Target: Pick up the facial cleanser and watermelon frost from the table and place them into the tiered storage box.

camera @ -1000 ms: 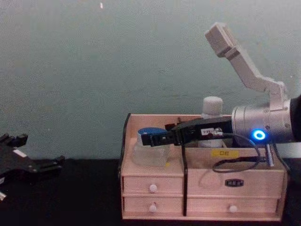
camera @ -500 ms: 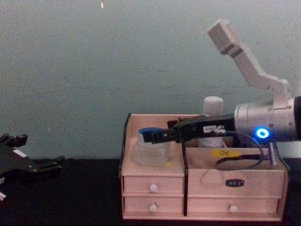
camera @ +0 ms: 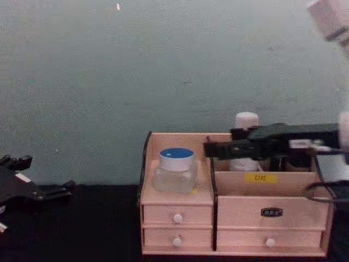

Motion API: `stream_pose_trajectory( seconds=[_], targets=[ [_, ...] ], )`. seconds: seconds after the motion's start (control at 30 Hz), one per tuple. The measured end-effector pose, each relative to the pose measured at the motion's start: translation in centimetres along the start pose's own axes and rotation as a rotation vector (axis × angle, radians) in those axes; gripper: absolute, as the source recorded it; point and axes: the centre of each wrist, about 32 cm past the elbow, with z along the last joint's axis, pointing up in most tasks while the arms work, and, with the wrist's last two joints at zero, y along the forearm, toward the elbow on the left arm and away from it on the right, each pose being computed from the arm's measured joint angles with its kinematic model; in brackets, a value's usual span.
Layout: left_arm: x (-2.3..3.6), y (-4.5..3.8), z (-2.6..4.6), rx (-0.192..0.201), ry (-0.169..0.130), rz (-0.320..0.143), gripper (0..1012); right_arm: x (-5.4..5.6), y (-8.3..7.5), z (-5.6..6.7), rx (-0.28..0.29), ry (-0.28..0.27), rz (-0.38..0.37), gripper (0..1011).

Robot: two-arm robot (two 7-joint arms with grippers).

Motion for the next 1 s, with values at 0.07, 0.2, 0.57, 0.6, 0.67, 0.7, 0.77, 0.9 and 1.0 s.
stream_pose_trajectory(
  seconds=[0.07,0.2,0.57,0.6,0.67,0.7,0.77,0.9,1.0],
  targets=[
    [0.00,0.00,0.00,0.000,0.000,0.000,1001,-0.3,-1.6,-0.3,-0.006,0.004,-0.001,1002],
    [0.00,0.00,0.00,0.000,0.000,0.000,1001,-0.8,-4.4,-0.7,-0.022,0.006,-0.040,1003],
    [0.00,0.00,0.00,0.000,0.000,0.000,1001,-2.3,-10.6,-2.3,-0.028,-0.026,-0.418,1002],
    [0.00,0.00,0.00,0.000,0.000,0.000,1001,-2.4,-10.9,-2.4,-0.020,-0.031,-0.456,1003],
    [-0.01,0.00,0.00,0.000,0.000,0.000,1001,-2.6,-11.5,-2.9,0.000,-0.034,-0.563,1002],
    [0.00,0.00,0.00,0.000,0.000,0.000,1001,-2.8,-11.7,-3.1,0.006,-0.041,-0.626,1003],
    [0.00,0.00,0.00,0.000,0.000,0.000,1001,-3.0,-11.8,-3.4,0.005,-0.047,-0.684,1003],
    [0.00,0.00,0.00,0.000,0.000,0.000,1001,-3.4,-11.2,-4.4,-0.021,-0.058,-0.786,1002],
    [0.00,0.00,0.00,0.000,0.000,0.000,1002,-3.9,-10.1,-5.8,-0.065,-0.059,-0.855,1003]
  ],
)
